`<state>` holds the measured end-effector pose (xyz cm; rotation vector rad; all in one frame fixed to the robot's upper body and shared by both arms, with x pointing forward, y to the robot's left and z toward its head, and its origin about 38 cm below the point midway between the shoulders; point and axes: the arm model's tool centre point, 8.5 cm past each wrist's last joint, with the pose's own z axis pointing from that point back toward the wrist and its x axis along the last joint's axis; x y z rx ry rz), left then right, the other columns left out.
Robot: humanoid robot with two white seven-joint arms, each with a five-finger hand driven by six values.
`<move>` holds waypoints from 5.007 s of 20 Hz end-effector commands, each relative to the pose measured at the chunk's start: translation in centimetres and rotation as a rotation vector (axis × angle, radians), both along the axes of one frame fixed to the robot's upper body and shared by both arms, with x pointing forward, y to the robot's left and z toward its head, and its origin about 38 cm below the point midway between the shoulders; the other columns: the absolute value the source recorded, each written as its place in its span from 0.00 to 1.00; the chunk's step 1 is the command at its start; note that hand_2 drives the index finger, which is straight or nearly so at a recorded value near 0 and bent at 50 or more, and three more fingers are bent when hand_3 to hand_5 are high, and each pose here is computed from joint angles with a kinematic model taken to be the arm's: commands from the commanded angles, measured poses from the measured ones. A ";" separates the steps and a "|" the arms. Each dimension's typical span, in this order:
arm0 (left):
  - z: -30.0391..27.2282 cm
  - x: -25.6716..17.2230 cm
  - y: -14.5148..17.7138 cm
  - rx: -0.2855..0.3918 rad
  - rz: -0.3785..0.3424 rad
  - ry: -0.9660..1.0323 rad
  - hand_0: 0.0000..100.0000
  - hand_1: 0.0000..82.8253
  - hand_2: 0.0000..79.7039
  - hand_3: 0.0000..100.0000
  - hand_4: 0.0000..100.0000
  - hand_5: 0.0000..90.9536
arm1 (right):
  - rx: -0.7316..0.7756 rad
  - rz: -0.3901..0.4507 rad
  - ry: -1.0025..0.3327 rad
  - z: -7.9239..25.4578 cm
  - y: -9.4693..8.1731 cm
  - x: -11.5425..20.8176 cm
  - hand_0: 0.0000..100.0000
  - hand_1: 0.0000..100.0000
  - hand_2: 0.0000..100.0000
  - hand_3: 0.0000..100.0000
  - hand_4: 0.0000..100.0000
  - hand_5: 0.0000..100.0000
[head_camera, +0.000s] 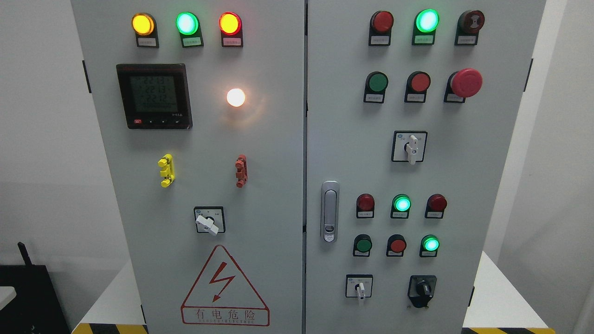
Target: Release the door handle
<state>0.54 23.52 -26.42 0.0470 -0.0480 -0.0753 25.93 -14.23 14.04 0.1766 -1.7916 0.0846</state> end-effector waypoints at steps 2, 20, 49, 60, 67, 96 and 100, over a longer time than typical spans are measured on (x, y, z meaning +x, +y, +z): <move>0.0 -0.1 0.0 0.000 0.001 0.005 0.12 0.47 0.00 0.00 0.00 0.00 | -0.012 0.007 0.001 -0.1 -0.1 -0.1 0.41 0.00 0.00 0.00 0.00 0.00; 0.0 -0.1 0.0 0.000 0.001 0.005 0.12 0.47 0.00 0.00 0.00 0.00 | -0.022 0.005 -0.004 -0.1 -0.1 -0.1 0.42 0.00 0.00 0.00 0.00 0.00; 0.0 -0.1 0.0 0.000 0.001 0.005 0.12 0.47 0.00 0.00 0.00 0.00 | -0.103 -0.036 -0.041 -0.2 -0.9 -0.6 0.45 0.00 0.00 0.05 0.05 0.08; 0.0 -0.1 0.0 0.000 0.001 0.005 0.12 0.47 0.00 0.00 0.00 0.00 | -0.179 -0.046 -0.099 -0.2 -0.8 -0.6 0.46 0.00 0.00 0.11 0.12 0.12; 0.0 -0.1 0.0 0.000 0.001 0.005 0.12 0.47 0.00 0.00 0.00 0.00 | -0.254 -0.088 -0.151 0.0 0.1 -0.3 0.46 0.00 0.00 0.23 0.28 0.27; 0.0 -0.1 0.0 0.000 0.001 0.005 0.12 0.47 0.00 0.00 0.00 0.00 | -0.600 -0.258 -0.346 1.4 1.7 2.0 0.43 0.20 0.00 0.63 0.54 0.61; 0.0 -0.1 0.0 0.000 0.001 0.005 0.12 0.47 0.00 0.00 0.00 0.00 | -0.692 -0.301 -0.376 1.4 1.3 2.7 0.42 0.20 0.00 0.62 0.52 0.59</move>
